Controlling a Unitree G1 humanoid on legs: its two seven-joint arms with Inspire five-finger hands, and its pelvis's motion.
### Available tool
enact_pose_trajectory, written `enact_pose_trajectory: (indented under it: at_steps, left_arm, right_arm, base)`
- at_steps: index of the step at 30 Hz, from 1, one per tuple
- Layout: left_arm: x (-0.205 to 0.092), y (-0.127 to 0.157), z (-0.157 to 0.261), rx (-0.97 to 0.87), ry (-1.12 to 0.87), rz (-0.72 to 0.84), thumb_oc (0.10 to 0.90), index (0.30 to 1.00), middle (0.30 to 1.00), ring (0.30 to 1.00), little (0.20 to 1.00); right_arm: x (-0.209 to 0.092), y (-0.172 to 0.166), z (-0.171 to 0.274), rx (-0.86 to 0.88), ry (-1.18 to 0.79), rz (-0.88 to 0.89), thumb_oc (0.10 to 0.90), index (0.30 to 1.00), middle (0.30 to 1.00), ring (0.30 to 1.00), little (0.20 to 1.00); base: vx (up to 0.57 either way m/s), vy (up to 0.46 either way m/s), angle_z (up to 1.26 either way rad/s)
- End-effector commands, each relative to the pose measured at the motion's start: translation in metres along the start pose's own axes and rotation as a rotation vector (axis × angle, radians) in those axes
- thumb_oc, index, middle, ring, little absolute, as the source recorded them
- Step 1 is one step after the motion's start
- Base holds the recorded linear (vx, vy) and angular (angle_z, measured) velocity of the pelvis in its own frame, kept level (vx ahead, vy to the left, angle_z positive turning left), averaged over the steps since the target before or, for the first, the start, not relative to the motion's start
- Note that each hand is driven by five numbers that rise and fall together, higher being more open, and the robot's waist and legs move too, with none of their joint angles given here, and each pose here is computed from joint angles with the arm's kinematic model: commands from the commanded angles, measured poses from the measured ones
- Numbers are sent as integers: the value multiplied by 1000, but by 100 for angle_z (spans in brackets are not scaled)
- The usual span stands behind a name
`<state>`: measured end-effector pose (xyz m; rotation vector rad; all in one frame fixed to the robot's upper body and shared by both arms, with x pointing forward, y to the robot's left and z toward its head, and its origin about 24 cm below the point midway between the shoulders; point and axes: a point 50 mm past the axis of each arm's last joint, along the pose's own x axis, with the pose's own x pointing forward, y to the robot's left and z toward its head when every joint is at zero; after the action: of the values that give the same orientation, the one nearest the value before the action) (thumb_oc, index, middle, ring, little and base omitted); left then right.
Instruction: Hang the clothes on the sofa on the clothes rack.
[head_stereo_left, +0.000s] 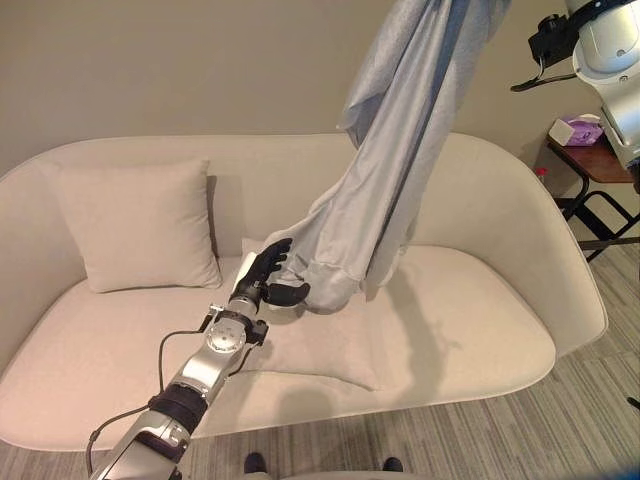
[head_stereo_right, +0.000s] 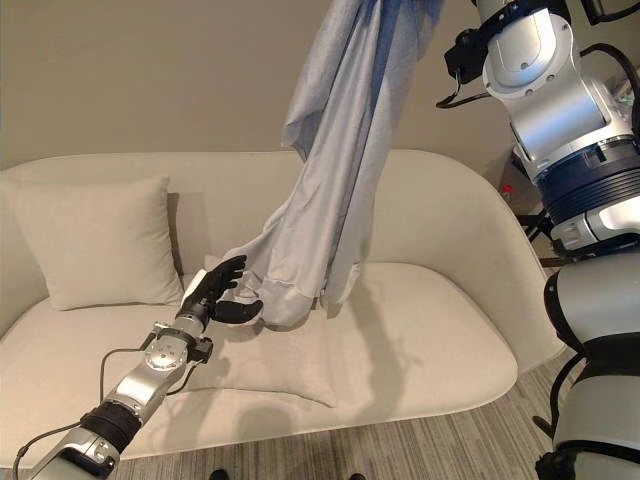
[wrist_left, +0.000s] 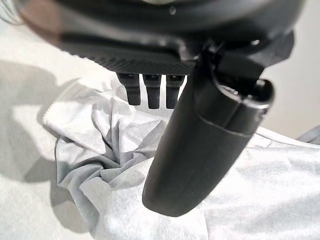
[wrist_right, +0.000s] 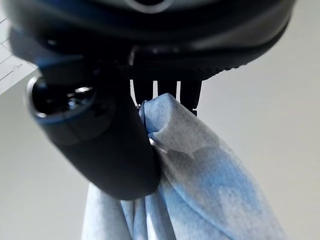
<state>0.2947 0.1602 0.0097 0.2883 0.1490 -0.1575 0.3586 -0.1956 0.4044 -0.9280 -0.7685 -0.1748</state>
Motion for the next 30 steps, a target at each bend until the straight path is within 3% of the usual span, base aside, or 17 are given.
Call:
enact_pose_trajectory:
  at_steps: [1, 10, 11, 13, 14, 17, 23, 24, 25, 28, 30]
  left_arm:
    - [14, 4, 42, 29, -195, -8, 800, 900, 900, 900, 900]
    - [21, -30, 42, 26, -165, -124, 800, 900, 900, 900, 900]
    - [22, -33, 43, 21, -165, -134, 778, 867, 867, 867, 867]
    - [22, -36, 42, 15, -157, -145, 541, 512, 512, 512, 512]
    - [24, -43, 39, 48, -138, -163, 400, 300, 300, 300, 300]
    - [26, -42, 37, 88, -128, -131, 400, 300, 300, 300, 300]
    - [29, -10, 44, 156, -153, -9, 400, 300, 300, 300, 300]
    - [28, 11, 53, 156, -193, 60, 400, 300, 300, 300, 300]
    - [27, 11, 53, 157, -191, 61, 400, 300, 300, 300, 300]
    - [20, 56, 77, 176, -288, 199, 400, 300, 300, 300, 300]
    - [16, 71, 87, 193, -328, 245, 400, 300, 300, 300, 300]
  right_arm:
    - [25, -79, 75, 22, -239, -279, 400, 300, 300, 300, 300]
    - [32, -66, 94, 37, -283, -255, 400, 300, 300, 300, 300]
    - [32, -65, 96, 37, -286, -256, 400, 300, 300, 300, 300]
    - [32, -65, 97, 39, -291, -255, 400, 300, 300, 300, 300]
    - [32, -65, 100, 43, -305, -257, 400, 300, 300, 300, 300]
    - [29, -70, 104, 19, -325, -268, 400, 300, 300, 300, 300]
    - [22, -85, 86, -38, -275, -292, 400, 300, 300, 300, 300]
    - [20, -92, 79, -53, -251, -298, 400, 300, 300, 300, 300]
    - [20, -91, 79, -51, -251, -298, 400, 300, 300, 300, 300]
    - [13, -105, 62, -81, -193, -310, 400, 300, 300, 300, 300]
    - [11, -108, 57, -81, -178, -312, 400, 300, 300, 300, 300]
  base:
    - [0, -24, -4]
    - [-2, -15, -8]
    - [0, 0, 0]
    - [2, -17, 0]
    - [0, 0, 0]
    - [-18, -46, -2]
    - [-18, -22, -5]
    - [0, 0, 0]
    - [0, 0, 0]
    - [-10, 12, 4]
    - [-15, 26, 17]
